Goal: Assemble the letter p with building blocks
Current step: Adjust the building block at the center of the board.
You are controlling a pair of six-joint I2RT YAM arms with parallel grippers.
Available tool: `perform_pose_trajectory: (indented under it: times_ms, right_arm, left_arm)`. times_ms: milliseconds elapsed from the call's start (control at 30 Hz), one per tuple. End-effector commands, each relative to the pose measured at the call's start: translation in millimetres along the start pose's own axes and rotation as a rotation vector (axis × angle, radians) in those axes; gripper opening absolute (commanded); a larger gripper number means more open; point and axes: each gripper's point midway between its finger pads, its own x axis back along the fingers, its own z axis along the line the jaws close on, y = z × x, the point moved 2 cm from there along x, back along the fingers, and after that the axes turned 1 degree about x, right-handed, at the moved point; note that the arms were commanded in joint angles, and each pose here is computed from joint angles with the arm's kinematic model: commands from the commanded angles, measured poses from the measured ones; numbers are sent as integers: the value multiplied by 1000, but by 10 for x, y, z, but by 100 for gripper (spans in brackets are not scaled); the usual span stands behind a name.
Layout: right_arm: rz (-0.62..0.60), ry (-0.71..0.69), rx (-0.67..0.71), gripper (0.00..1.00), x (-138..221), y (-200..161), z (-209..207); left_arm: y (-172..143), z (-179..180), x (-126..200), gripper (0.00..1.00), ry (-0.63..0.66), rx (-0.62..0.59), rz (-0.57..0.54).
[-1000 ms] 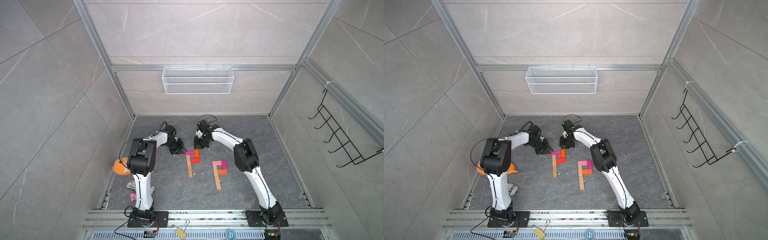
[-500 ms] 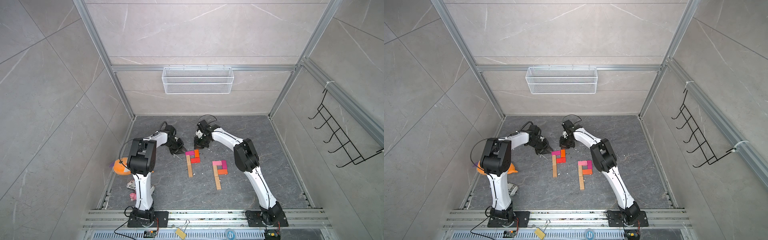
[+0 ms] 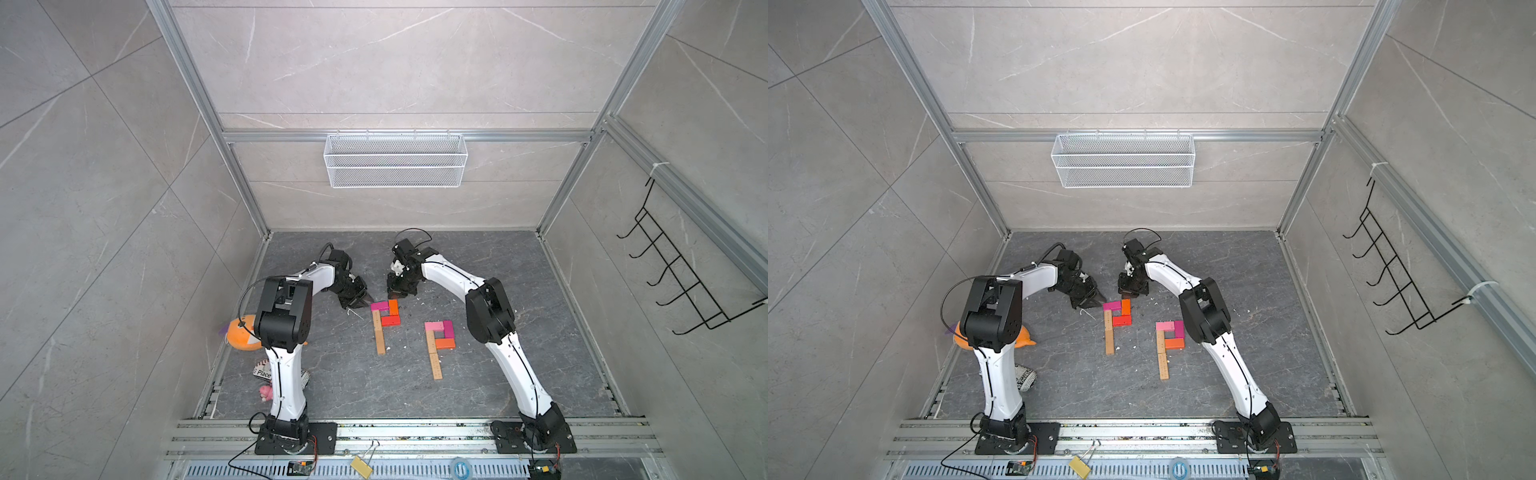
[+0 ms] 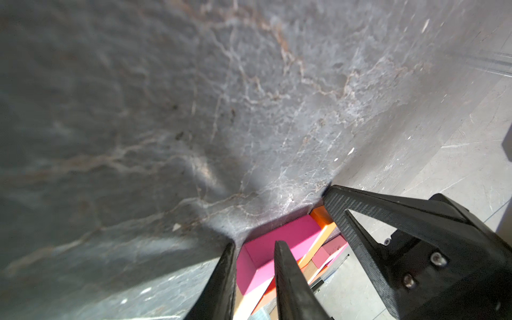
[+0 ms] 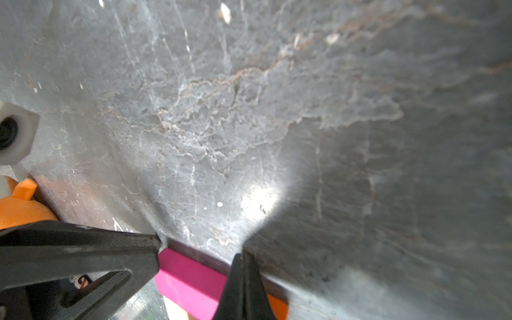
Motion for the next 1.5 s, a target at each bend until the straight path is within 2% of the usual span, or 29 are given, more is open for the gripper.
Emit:
perform_pose_trajectory:
  times_ms: [0,367,567,633,667,733,900,1033,1167,1300,1367,1467]
  right_arm:
    - [127,-129,-57,7,-374,-304,-367]
    - [131,-117,-62,7,-367,-210,-312]
    - [84,-96,-20,9,-147,46,-63]
    - [19,-37,-10,9,-2,167,90]
    - [48,-8,-27,10,10,171,89]
    - [22,-61,-20,10,116,203,25]
    - [-24,-91,33,8,440,222,44]
    - [-67,-69,39,8,644,288,124]
    - [-115,-176,52,6,788,323,4]
    - [-193,-217,110,6,1115,372,97]
    - [-270,-233,156,7,1460,418,188]
    - [-369,-181,263,11,2009,429,425]
  left_arm:
    - [81,-42,9,29,-20,22,-4]
    - [47,-314,437,30,-135,-22,-81]
    - [-128,-355,680,30,-143,-67,-119]
    - [-199,-385,797,30,-146,-93,-139]
    - [-228,-382,842,30,-142,-103,-146]
    - [-310,-398,965,30,-137,-141,-167]
    - [-518,-363,1196,31,-122,-220,-216]
    - [-617,-320,1225,31,-124,-238,-211]
    - [-644,-218,1202,31,-85,-244,-214]
    - [-643,-227,1164,31,-104,-241,-203]
    - [-642,-224,1152,31,-102,-240,-195]
    - [-644,-221,1141,31,-106,-240,-192]
